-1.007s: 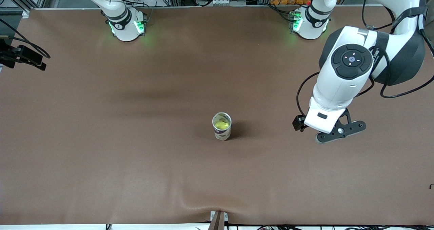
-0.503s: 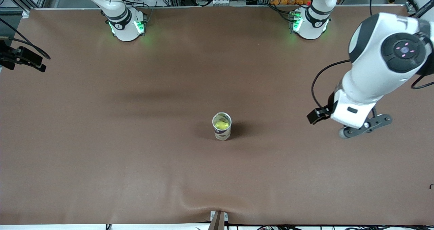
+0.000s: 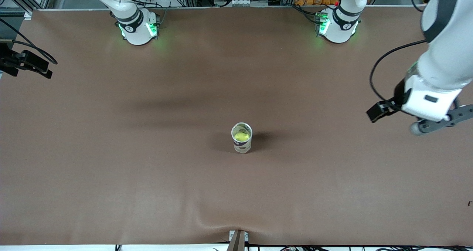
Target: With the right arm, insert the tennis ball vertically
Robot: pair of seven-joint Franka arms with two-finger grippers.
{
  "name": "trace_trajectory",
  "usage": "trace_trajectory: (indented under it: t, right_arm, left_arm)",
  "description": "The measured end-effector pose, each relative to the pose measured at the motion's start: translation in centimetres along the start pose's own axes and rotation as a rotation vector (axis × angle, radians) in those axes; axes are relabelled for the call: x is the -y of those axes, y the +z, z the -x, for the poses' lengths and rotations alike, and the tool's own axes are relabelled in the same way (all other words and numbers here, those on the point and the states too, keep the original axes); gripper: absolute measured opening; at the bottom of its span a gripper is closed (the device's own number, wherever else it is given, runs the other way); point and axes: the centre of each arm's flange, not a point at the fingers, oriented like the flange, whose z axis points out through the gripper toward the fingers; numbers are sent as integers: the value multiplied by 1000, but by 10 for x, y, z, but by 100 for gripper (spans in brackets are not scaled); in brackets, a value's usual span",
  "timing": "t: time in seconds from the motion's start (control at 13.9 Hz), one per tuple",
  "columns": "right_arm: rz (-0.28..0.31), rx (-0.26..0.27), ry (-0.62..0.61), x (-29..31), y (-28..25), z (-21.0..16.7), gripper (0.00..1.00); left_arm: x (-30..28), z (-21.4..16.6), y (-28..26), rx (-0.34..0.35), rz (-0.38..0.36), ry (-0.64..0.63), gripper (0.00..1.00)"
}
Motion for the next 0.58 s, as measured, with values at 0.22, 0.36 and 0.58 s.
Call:
trace_trajectory:
  t: [0.22, 0.36, 0.58]
  right_arm:
    - [0, 0, -3, 1, 0, 0, 100]
    - [0, -4, -6, 3, 0, 0, 100]
    - [0, -6, -10, 5, -1, 0, 100]
  left_arm:
    - [46, -12, -7, 22, 63, 15, 100]
    - [84, -18, -7, 9, 86, 48, 100]
    - [103, -3, -8, 10, 84, 93, 100]
